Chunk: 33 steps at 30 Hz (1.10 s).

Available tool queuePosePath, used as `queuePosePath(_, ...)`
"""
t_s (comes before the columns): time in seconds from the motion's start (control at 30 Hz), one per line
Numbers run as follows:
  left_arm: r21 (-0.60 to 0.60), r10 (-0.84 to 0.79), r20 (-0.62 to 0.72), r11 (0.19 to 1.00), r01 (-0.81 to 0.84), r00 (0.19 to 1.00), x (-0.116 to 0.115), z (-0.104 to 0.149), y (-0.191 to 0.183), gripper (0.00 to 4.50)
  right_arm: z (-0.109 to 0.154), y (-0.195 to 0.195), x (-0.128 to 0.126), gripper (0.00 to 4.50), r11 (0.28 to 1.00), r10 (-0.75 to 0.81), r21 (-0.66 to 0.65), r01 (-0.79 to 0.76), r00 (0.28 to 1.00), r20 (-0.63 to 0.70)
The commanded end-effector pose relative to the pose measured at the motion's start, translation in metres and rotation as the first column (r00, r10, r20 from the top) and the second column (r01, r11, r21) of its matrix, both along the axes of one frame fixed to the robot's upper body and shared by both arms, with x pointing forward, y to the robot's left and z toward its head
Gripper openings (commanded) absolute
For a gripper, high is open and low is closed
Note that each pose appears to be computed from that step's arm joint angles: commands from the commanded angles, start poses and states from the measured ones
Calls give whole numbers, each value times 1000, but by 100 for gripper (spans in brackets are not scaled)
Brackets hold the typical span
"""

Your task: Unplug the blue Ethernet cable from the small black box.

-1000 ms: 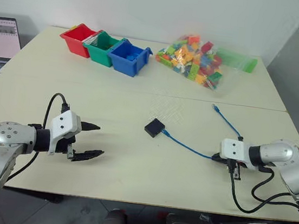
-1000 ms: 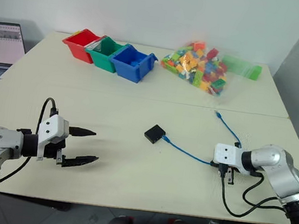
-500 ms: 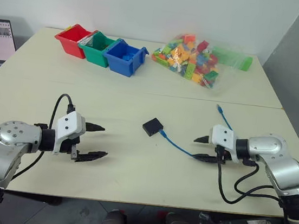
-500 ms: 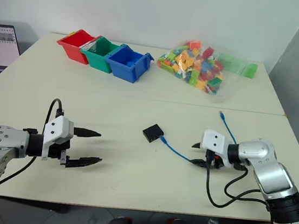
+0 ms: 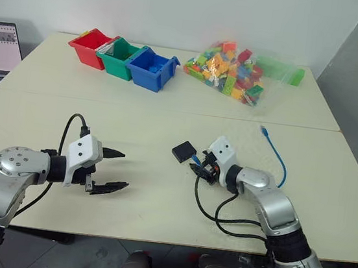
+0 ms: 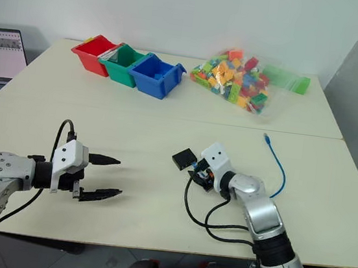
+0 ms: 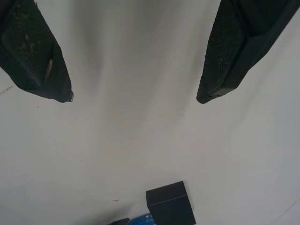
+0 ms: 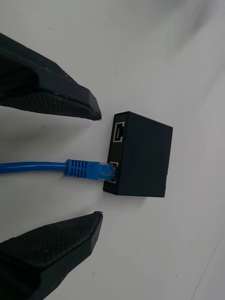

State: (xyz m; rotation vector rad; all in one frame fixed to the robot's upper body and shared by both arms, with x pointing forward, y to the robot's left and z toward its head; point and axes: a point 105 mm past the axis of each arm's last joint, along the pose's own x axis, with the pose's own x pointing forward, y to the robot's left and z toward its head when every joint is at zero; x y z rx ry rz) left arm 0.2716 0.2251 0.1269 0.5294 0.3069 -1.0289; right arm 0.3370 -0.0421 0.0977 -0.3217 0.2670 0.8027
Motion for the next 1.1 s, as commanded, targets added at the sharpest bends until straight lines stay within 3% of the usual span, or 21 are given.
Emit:
queuePosePath(0.03, -2, -15, 38, 1000, 15, 999, 2, 7, -2, 450, -2, -1, -1, 312, 1000, -17, -11, 17, 1000, -8)
queuePosePath(0.33, -30, 7, 47, 1000, -6, 999, 6, 8, -3, 450, -2, -1, 1, 112, 1000, -9, -27, 9, 1000, -6)
queuePosePath(0.47, -74, 31, 35, 997, -28, 999, 7, 9, -4, 450, 0, 0, 3, 4, 999, 16, -51, -15, 1000, 23)
queuePosePath(0.7, -307, 74, -168, 944, -123, 983, 11, 10, -19, 450, 34, -2, 6, 1, 955, 250, -228, -189, 927, 280)
queuePosePath(0.83, -479, 13, -285, 864, -155, 958, 15, 26, -36, 450, 55, 1, -5, 1, 873, 467, -357, -332, 780, 416)
queuePosePath(0.97, -570, -93, -359, 810, -139, 929, 10, 43, -49, 450, 71, 2, -20, 1, 771, 632, -466, -434, 610, 478)
queuePosePath(1.1, -625, -163, -384, 770, -126, 909, 8, 57, -60, 450, 84, 6, -27, 1, 737, 676, -486, -470, 536, 507)
